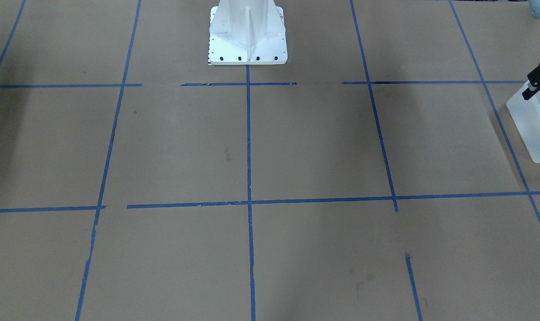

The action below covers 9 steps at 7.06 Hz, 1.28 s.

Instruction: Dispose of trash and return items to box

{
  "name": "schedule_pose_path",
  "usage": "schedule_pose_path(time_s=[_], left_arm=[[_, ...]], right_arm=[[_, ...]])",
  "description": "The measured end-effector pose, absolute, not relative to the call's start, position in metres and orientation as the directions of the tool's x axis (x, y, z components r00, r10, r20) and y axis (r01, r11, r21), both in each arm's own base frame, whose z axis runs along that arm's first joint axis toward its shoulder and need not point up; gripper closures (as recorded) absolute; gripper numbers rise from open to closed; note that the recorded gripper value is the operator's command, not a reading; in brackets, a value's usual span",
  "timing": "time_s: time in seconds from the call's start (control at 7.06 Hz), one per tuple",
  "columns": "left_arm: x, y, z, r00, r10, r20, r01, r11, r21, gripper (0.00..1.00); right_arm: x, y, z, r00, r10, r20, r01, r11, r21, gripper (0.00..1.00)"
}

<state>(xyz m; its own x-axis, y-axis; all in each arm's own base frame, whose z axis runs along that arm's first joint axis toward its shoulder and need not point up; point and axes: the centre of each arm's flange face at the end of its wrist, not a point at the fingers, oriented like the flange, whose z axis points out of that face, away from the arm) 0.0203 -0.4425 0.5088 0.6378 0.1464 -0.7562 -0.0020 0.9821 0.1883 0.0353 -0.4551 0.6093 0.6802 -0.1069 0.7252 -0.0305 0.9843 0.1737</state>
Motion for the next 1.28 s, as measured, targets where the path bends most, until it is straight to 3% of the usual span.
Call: schedule_pose_path(time_s=[0.28, 0.71, 1.28], left_arm=[[0.031, -0.434, 0.531, 0.627, 0.144, -0.766, -0.014, 0.985, 0.174, 0.01], [0.018, -0.443, 0.566, 0.735, 0.240, -0.634, -0.068, 0.957, 0.284, 0.01], [-0.055, -0.445, 0.559, 0.776, 0.173, -0.607, -0.032, 0.971, 0.235, 0.01]], right_arm=[[0.033, -0.437, 0.602, 0.677, -0.103, 0.729, -0.034, 0.985, 0.171, 0.00], [0.032, -0.408, 0.582, 0.686, -0.123, 0.717, -0.029, 0.980, 0.195, 0.00], [0.012, -0.406, 0.580, 0.703, -0.167, 0.691, 0.027, 0.977, 0.209, 0.00]])
